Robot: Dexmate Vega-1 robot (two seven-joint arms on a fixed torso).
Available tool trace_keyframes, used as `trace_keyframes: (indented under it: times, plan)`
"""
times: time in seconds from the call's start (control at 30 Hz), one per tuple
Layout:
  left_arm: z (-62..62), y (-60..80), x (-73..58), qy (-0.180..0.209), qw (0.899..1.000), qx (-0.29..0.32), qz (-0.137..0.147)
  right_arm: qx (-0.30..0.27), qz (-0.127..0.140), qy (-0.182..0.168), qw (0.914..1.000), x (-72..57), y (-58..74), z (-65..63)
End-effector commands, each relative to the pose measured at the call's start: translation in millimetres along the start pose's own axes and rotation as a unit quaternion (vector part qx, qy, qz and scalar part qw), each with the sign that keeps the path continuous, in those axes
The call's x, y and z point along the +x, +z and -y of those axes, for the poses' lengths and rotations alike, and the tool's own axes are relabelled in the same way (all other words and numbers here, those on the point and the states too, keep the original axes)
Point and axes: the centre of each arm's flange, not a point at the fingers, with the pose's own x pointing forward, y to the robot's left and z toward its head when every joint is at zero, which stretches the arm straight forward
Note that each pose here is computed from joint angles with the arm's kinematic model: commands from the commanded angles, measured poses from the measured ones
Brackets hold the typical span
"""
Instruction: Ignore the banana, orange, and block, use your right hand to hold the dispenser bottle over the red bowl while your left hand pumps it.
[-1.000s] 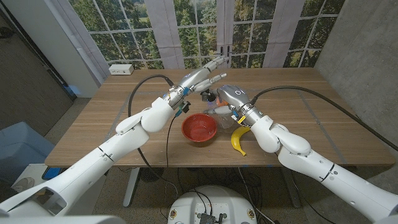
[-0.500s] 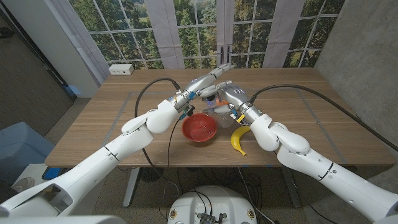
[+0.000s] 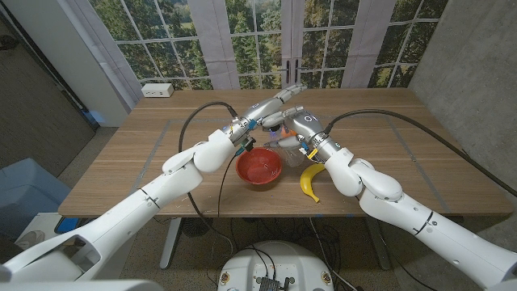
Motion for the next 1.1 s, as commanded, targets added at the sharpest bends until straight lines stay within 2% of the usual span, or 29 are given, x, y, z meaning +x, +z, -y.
trace_keyframes:
  times: [0.03,0.2,0.6,1.1]
  plan:
    - [14.9,3.0,1.9,-0.022,0.999,-0.025,0.006,-0.002,0.001,-0.01,0.9999,-1.4,3.3,3.3]
    - [16.2,4.7,0.3,-0.018,1.0,-0.021,0.006,0.0,0.001,-0.008,1.0,-2.8,3.6,3.0]
    - [7.0,10.2,-3.9,-0.002,1.0,0.005,0.004,-0.003,0.001,-0.008,1.0,-4.1,4.9,3.0]
    - [-22.3,14.6,-10.0,0.052,0.997,0.05,0.002,-0.005,0.005,-0.012,0.9999,-6.7,5.3,3.2]
